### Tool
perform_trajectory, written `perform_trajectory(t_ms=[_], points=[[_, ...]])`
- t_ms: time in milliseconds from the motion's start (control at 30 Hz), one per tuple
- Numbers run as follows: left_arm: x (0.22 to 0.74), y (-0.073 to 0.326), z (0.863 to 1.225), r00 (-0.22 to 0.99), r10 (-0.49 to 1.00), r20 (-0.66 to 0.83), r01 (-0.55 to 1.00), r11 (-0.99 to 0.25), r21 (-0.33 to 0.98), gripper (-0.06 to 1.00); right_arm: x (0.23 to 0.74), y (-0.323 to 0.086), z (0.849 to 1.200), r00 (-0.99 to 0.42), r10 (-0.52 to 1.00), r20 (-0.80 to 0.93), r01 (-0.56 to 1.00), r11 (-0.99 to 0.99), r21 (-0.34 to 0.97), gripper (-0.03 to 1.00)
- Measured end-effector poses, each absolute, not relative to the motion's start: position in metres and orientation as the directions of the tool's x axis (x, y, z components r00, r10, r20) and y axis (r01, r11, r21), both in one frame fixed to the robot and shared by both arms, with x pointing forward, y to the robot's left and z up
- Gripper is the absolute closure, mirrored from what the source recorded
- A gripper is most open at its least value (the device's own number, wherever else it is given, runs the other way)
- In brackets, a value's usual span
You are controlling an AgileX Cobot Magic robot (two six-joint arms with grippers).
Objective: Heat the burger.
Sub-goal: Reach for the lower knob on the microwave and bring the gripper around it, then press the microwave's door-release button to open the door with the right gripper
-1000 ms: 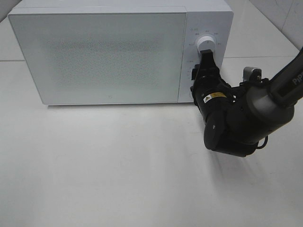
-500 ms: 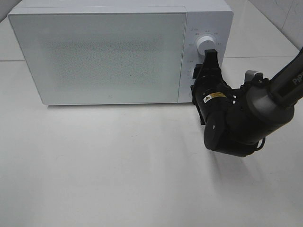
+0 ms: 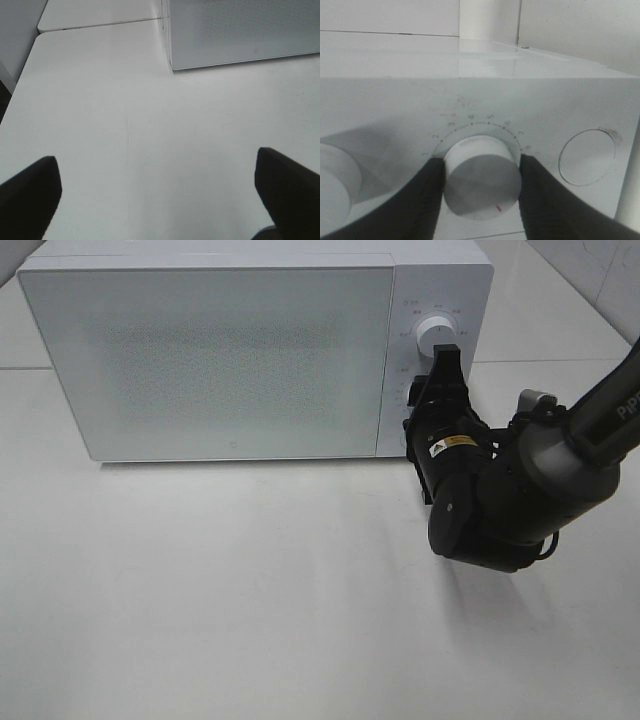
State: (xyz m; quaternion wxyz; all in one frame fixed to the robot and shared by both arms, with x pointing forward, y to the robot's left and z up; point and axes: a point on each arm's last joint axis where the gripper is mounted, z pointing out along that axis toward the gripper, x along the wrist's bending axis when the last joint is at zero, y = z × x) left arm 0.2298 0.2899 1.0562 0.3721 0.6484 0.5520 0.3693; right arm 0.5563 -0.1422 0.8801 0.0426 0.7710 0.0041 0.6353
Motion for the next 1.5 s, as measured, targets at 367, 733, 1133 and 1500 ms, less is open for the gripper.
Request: perform_trajectory(t_ms=[367, 733, 1133, 1500], points=[[0.23, 0.29, 1.056, 0.118, 0.991, 0.068, 0.441, -0.114, 0.89, -0.03, 0.546, -0.151, 0.892, 0.196, 0.162, 0.967, -0.033, -0.985, 0.172, 0.25], [0.23, 0.29, 1.056, 0.118, 0.991, 0.068, 0.441, -0.114, 0.89, -0.03, 0.518, -0.162, 0.908, 0.248, 0.427, 0.87, 0.143, -0.904, 0.403, 0.22], [0.23, 0.29, 1.056, 0.118, 0.991, 0.068, 0.441, -0.114, 0.89, -0.03, 0.493, -0.159, 0.94, 0.103, 0.847, 0.522, 0.538, -0.489, 0.687, 0.22], [0.23, 0.29, 1.056, 0.118, 0.991, 0.068, 0.441, -0.114, 0.89, -0.03, 0.489, -0.16, 0.973, -0.236, 0.931, 0.279, 0.788, 0.016, 0.615, 0.22]])
